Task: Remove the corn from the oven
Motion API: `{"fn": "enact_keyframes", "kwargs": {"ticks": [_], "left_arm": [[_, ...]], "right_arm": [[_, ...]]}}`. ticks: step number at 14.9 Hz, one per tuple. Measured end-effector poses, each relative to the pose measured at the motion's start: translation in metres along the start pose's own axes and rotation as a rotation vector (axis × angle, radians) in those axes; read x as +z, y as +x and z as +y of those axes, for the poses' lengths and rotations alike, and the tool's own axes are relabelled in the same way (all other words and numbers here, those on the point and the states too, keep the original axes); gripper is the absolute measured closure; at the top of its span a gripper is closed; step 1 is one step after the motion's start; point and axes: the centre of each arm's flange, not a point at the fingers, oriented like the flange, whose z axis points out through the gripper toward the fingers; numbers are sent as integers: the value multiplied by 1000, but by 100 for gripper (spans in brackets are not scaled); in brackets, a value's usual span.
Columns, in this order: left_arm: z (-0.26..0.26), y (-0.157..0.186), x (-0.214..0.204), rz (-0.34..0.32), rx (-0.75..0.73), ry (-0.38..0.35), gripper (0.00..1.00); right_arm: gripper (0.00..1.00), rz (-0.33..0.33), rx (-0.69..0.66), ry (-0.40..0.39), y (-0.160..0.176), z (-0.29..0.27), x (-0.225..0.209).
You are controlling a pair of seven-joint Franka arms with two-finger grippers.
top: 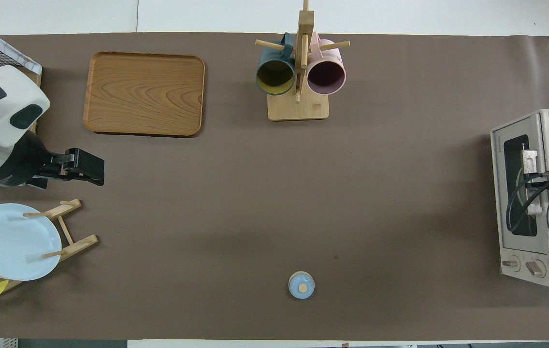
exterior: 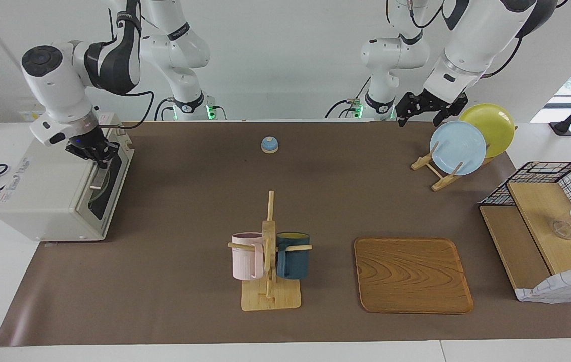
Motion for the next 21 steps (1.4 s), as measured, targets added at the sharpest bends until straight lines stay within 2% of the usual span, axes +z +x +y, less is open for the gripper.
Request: {"fn": "enact_keyframes", "kwargs": {"ticks": [7, 12, 16, 21], "left_arm": [[0, 0, 0, 0, 0, 0, 0], [0, 0, 0, 0, 0, 0, 0], [0, 0, 0, 0, 0, 0, 0], [0, 0, 0, 0, 0, 0, 0]], "right_arm": [[99, 1, -13, 20, 15, -59, 16], [99, 9, -3, 87, 32, -98, 59], [99, 48, -22, 94, 36, -116, 89], [99, 39, -14, 116, 41, -128, 127]]}}
